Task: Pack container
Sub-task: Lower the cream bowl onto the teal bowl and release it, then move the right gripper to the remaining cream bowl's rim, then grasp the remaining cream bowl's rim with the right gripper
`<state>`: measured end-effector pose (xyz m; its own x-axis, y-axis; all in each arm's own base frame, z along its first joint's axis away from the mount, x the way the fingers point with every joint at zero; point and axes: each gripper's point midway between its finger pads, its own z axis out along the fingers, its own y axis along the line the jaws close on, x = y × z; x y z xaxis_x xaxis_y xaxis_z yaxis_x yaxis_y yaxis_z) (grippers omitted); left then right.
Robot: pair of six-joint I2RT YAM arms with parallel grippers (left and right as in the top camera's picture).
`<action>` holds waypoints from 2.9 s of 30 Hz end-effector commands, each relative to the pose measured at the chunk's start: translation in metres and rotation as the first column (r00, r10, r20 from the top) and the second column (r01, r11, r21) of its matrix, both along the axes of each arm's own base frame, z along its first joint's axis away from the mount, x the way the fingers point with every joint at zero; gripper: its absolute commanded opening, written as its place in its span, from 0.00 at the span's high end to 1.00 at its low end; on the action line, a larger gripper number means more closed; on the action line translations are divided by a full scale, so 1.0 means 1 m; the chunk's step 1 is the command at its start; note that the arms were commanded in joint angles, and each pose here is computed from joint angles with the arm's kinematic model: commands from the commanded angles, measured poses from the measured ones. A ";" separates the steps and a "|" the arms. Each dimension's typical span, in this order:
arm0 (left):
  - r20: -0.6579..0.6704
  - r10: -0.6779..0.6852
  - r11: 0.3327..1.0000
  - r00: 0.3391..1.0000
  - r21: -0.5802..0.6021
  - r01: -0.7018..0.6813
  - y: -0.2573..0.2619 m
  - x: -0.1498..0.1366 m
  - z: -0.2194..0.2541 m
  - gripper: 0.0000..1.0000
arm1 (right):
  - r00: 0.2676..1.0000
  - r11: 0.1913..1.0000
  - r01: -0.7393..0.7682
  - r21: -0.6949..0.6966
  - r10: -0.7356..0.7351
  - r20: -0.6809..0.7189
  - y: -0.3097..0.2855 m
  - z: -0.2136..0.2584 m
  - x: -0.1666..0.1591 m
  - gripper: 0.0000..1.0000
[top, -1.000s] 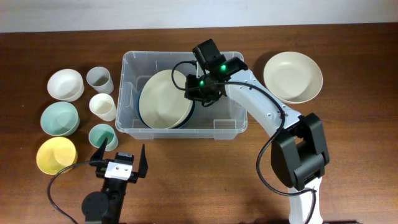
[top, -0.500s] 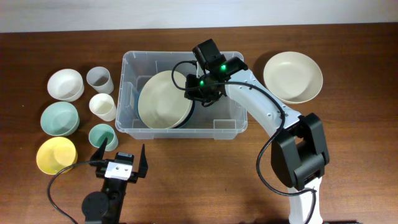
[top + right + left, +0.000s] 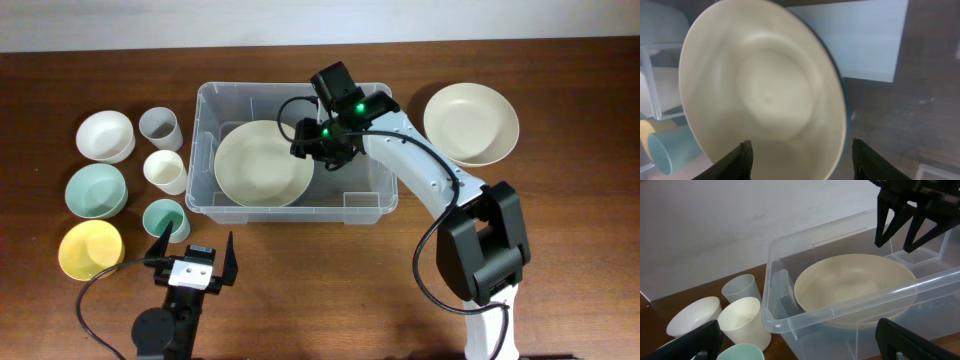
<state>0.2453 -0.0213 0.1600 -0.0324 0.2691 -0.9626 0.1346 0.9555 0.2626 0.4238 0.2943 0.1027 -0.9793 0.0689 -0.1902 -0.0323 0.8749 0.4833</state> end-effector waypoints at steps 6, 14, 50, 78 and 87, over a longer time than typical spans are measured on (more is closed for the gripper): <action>0.001 0.012 1.000 1.000 0.016 -0.012 0.003 0.000 -0.001 0.00 | 0.998 0.997 0.064 -0.039 -0.063 0.026 -0.034 -0.001 0.022 0.41; 0.001 0.011 1.000 1.000 0.016 -0.011 0.003 0.000 -0.001 0.00 | 0.957 0.958 0.212 -0.193 -0.164 0.241 -0.116 0.100 0.052 0.38; 0.001 0.012 1.000 1.000 0.016 -0.012 0.003 0.000 -0.001 0.00 | 0.635 0.641 0.715 -0.279 -0.762 -0.125 -0.387 -0.037 0.001 0.00; 0.001 0.012 1.000 1.000 0.016 -0.012 0.003 0.000 -0.001 0.00 | 0.644 0.656 0.700 -0.280 -0.750 -0.149 -0.382 -0.090 0.013 0.16; 0.001 0.012 1.000 1.000 0.016 -0.012 0.003 0.000 -0.001 0.00 | 0.639 0.648 0.714 -0.264 -0.758 -0.132 -0.383 -0.089 0.019 0.57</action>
